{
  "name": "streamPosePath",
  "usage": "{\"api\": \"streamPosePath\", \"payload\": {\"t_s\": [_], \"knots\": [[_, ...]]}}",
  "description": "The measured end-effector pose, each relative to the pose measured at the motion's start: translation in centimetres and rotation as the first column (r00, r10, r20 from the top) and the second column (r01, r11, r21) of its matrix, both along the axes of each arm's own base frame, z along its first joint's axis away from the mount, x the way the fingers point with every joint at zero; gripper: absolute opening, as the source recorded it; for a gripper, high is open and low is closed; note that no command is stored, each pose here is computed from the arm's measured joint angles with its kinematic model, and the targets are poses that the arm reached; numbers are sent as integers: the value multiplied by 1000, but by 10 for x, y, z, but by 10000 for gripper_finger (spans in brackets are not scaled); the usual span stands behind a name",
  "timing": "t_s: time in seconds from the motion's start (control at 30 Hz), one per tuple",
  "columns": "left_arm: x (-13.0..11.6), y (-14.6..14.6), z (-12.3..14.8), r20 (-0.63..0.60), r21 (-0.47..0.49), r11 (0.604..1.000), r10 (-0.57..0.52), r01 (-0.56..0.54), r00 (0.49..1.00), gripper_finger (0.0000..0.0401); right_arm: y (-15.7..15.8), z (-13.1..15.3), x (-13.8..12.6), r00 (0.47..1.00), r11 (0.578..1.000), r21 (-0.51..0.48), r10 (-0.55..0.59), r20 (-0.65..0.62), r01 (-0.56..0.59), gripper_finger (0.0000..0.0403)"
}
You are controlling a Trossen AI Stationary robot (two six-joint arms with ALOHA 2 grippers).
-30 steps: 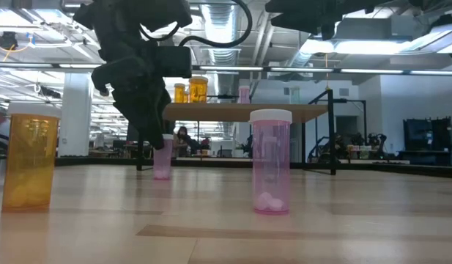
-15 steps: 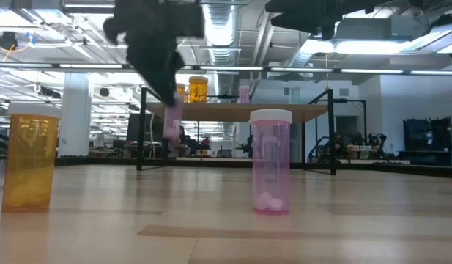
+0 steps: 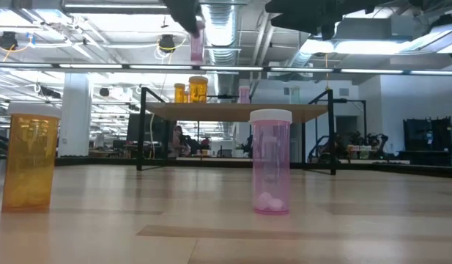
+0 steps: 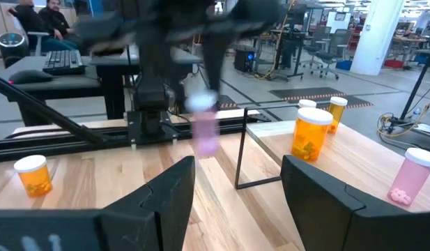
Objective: Pick and place medicine bottles onto shelf by color
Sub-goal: Put the top pink pill bottle on the shelf
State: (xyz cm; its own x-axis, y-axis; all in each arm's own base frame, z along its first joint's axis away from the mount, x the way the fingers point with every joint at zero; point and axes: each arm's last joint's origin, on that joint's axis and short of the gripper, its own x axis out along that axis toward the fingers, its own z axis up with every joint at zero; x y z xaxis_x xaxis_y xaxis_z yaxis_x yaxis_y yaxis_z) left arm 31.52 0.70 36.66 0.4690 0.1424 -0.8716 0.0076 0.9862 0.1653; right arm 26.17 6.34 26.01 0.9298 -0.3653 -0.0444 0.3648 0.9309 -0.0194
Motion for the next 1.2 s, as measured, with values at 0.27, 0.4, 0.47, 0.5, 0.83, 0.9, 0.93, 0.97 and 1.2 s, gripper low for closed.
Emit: {"api": "streamPosePath", "payload": {"t_s": [0.27,0.4,0.47,0.5,0.83,0.9,0.93,0.97,1.2], "knots": [[-17,49,29,-5,-15,992,122,-122,993,100,0,0,0,1000,1000,-12,1,-3,-1,235],[-25,69,27,-38,-17,987,162,-163,986,100,0,0,0,1000,1000,-13,0,-4,0,235],[-28,80,28,-36,-35,984,176,-177,984,100,0,0,0,1000,1000,-13,1,-4,-1,235],[-30,84,28,-33,-50,982,180,-181,983,100,0,0,0,1000,1000,-13,0,-4,0,235],[-39,111,18,-63,-109,970,210,-216,976,100,0,0,0,1000,1000,-15,2,-5,-2,235],[-41,115,15,-68,-139,966,210,-217,975,100,2,0,0,1000,1000,-16,8,-7,-8,235],[-42,117,15,-65,-155,964,207,-215,976,100,2,0,-1,1000,1000,-16,10,-8,-10,235],[-43,118,14,-61,-167,962,207,-214,977,100,3,0,-1,1000,1000,-16,10,-8,-11,235],[-47,121,15,-60,-188,958,208,-215,976,100,3,-1,-1,1000,1000,-9,9,-11,-9,235]]}}
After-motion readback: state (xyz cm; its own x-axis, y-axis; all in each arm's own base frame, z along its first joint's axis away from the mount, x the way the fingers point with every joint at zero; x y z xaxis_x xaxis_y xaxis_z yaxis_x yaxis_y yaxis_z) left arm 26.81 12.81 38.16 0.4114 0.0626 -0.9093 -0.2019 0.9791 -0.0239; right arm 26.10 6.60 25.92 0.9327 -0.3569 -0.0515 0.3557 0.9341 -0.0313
